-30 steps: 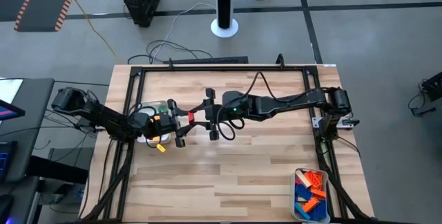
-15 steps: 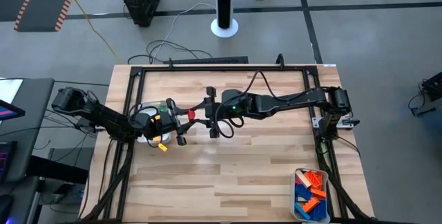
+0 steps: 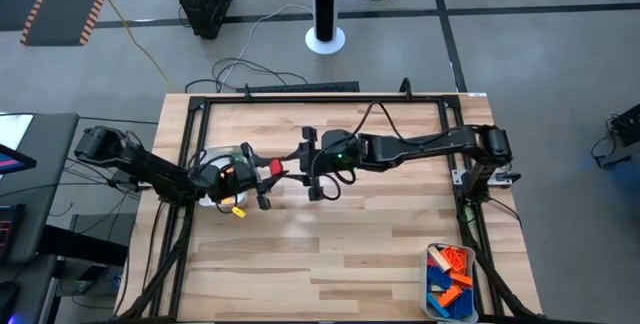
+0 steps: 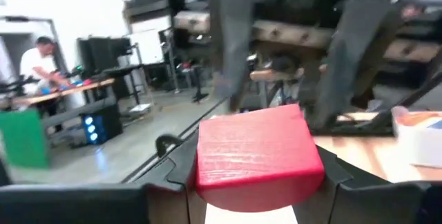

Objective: Sort blocks by size
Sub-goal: Put the red small block into the white bin

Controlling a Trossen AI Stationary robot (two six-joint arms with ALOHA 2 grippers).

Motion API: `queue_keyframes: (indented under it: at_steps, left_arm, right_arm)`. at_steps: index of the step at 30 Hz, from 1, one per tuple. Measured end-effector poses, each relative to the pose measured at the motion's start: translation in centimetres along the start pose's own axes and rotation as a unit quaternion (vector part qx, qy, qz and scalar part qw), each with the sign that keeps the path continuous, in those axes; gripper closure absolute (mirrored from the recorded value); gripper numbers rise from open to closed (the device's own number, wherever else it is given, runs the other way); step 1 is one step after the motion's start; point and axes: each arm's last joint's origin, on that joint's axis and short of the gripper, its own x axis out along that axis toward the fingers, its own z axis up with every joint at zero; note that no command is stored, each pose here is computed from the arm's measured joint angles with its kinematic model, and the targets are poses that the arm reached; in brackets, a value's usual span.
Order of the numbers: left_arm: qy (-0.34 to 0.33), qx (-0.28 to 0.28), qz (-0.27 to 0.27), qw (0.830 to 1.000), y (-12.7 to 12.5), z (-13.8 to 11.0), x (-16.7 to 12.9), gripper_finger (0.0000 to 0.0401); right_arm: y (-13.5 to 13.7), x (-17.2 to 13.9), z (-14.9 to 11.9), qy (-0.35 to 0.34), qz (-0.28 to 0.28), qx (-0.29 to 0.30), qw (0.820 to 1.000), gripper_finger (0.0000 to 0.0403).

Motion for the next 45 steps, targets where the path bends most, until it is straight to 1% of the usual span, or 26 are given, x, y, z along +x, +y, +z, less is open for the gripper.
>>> queue_keyframes:
  at_steps: [5, 8, 11, 12, 15, 18, 21, 24, 28, 35, 37, 40, 43, 45]
  left_arm:
    - [0.042, 0.013, 0.025, 0.999, 0.1, 0.1, -0.7, 0.0245]
    - [0.066, 0.021, 0.038, 0.997, 0.3, 0.8, -1.7, 0.0247]
    - [0.114, 0.014, 0.058, 0.992, 0.7, 0.9, -3.2, 0.0251]
    - [0.131, 0.007, 0.065, 0.989, 0.9, 0.8, -3.8, 0.0251]
    - [0.174, -0.046, 0.092, 0.979, 2.0, 0.6, -5.6, 0.0249]
    - [0.211, -0.097, 0.113, 0.966, 3.3, 0.1, -7.3, 0.0247]
    - [0.235, -0.132, 0.132, 0.954, 4.4, -0.3, -8.7, 0.0249]
    - [0.253, -0.150, 0.144, 0.945, 5.2, -0.7, -9.7, 0.0251]
    - [0.289, -0.164, 0.150, 0.931, 5.9, -1.3, -10.7, 0.0250]
    - [0.362, -0.191, 0.169, 0.896, 6.5, -2.6, -12.0, 0.0247]
    - [0.376, -0.192, 0.163, 0.892, 6.5, -2.7, -12.1, 0.0244]
    - [0.381, -0.192, 0.149, 0.892, 6.4, -2.7, -12.1, 0.0227]
    - [0.388, -0.195, 0.143, 0.890, 6.3, -2.7, -12.1, 0.0194]
    - [0.391, -0.197, 0.139, 0.888, 6.3, -2.7, -12.1, 0.0169]
  right_arm:
    - [-0.2, -2.5, 0.7, 0.044, 0.014, 0.008, 0.999, 0.0187]
    - [-0.2, -4.2, 0.7, 0.086, 0.023, 0.043, 0.995, 0.0187]
    - [0.0, -5.4, -0.4, 0.165, 0.032, 0.090, 0.982, 0.0187]
    - [0.1, -5.6, -0.9, 0.195, 0.033, 0.102, 0.975, 0.0187]
    - [0.5, -6.4, -2.4, 0.277, 0.018, 0.124, 0.952, 0.0187]
    - [1.1, -6.5, -3.7, 0.311, 0.009, 0.132, 0.941, 0.0187]
    - [1.7, -6.3, -4.8, 0.323, 0.014, 0.130, 0.937, 0.0187]
    - [2.3, -6.2, -5.3, 0.329, 0.017, 0.131, 0.935, 0.0187]
    - [2.5, -6.2, -5.5, 0.331, 0.018, 0.133, 0.934, 0.0187]
    - [2.5, -6.2, -5.4, 0.328, 0.019, 0.129, 0.936, 0.0187]
    - [2.5, -6.2, -5.4, 0.328, 0.018, 0.129, 0.936, 0.0187]
    - [2.5, -6.2, -5.5, 0.330, 0.019, 0.129, 0.935, 0.0187]
    - [2.6, -6.5, -5.5, 0.337, 0.023, 0.120, 0.934, 0.0187]
    - [2.7, -7.0, -5.2, 0.323, 0.026, 0.113, 0.939, 0.0188]
